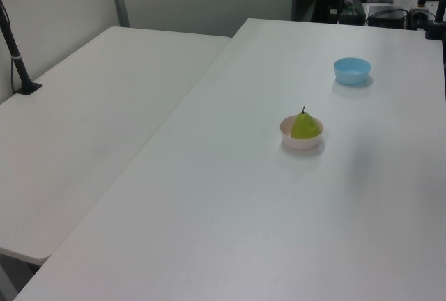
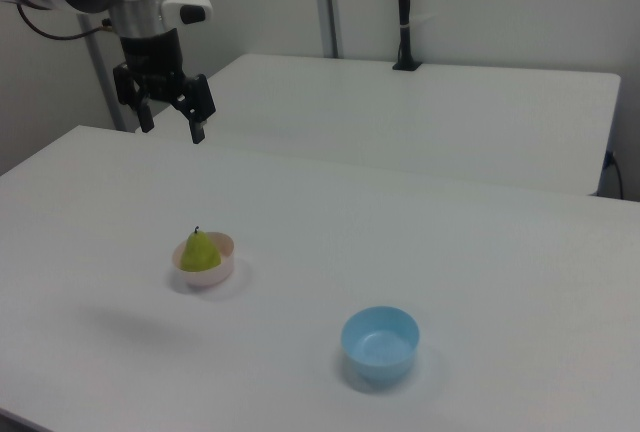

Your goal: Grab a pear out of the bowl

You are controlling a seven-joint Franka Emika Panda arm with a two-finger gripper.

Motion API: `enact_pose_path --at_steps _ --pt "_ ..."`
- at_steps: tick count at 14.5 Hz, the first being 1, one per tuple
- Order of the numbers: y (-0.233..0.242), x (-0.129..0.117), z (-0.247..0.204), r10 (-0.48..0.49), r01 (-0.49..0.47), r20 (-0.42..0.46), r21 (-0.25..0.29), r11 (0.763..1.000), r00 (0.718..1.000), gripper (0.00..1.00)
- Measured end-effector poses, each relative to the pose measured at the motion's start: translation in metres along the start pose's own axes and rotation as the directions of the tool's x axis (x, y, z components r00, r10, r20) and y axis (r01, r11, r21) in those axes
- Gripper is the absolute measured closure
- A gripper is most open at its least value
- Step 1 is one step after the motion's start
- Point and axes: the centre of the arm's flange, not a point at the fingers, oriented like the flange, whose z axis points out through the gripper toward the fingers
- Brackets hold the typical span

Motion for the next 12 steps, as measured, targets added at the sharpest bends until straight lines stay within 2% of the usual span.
enact_pose_path --at_steps 12 --pt "-0.0062 0.001 0.0035 -0.017 0.017 0.007 0.001 1.0 1.0 0.0"
